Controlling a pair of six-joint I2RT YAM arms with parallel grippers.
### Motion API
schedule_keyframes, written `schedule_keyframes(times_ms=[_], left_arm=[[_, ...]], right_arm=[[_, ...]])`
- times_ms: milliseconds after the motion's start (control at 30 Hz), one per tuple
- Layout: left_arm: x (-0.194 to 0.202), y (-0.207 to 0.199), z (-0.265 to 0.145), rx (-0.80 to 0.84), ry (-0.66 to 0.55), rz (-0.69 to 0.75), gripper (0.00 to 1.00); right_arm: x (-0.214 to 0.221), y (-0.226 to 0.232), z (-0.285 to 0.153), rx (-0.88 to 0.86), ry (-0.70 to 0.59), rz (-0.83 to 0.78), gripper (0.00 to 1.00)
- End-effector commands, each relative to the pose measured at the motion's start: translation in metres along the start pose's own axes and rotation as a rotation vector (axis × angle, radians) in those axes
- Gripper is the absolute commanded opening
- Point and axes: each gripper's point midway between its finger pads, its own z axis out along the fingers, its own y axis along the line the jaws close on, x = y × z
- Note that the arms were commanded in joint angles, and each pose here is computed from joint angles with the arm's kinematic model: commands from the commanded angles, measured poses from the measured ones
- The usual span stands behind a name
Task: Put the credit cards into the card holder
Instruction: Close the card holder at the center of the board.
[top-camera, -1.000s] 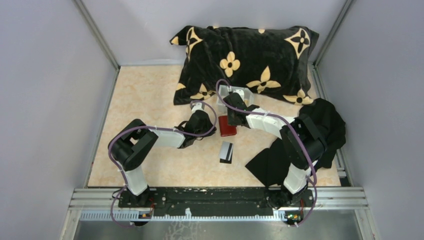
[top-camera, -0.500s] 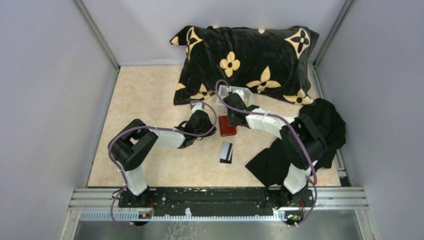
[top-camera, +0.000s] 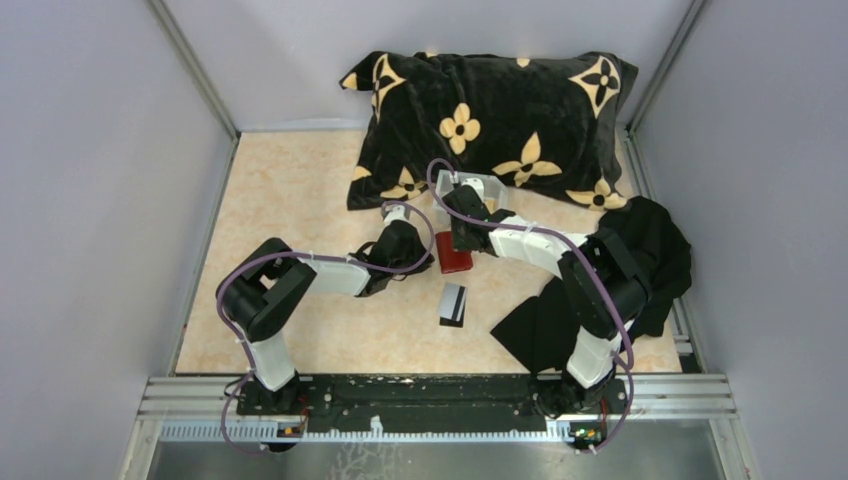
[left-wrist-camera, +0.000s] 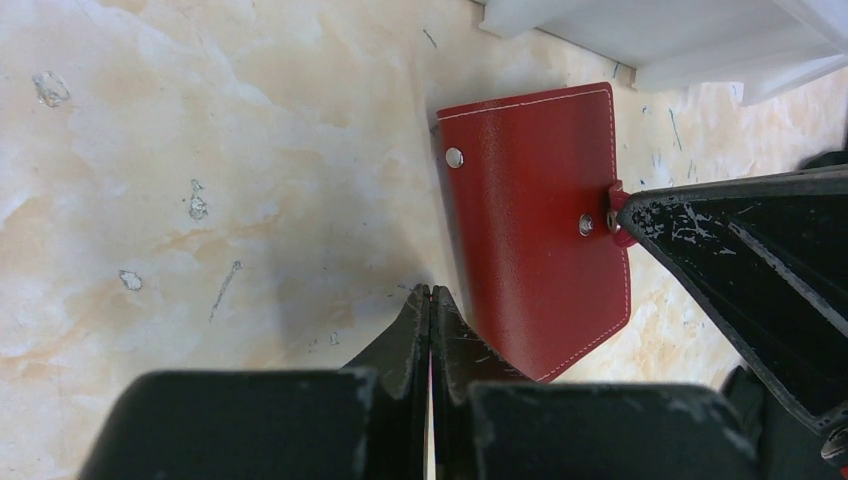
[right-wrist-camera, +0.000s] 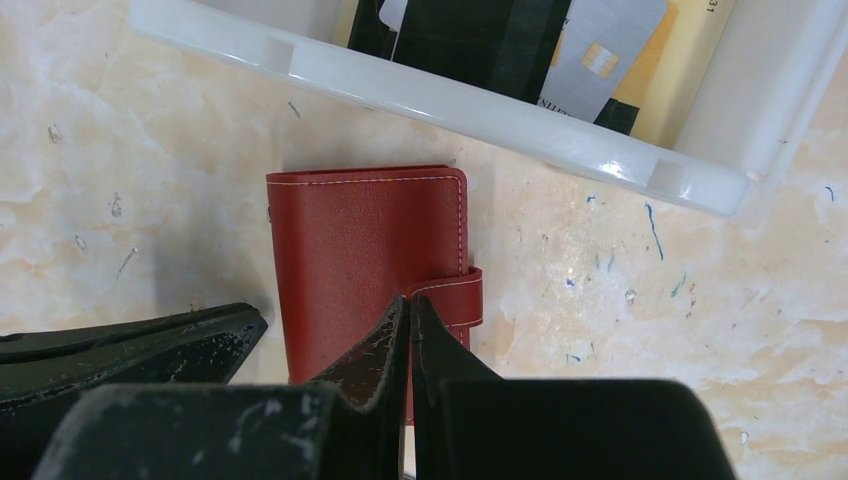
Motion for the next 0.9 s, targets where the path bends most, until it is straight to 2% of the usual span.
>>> schedule_keyframes(times_ms=[0,867], left_arm=[[0.014,0.007,0.003,-0.009,0.049,0.008,0.00],[0.012,0.001,0.005,0.012,0.050,0.009,0.00]], right_arm=[[-0.018,0.015,-0.002,-0.030,-0.045,-0.003,0.00],[-0.007,0.019,0.005,-0.025,-0.018,-0.021,0.00]])
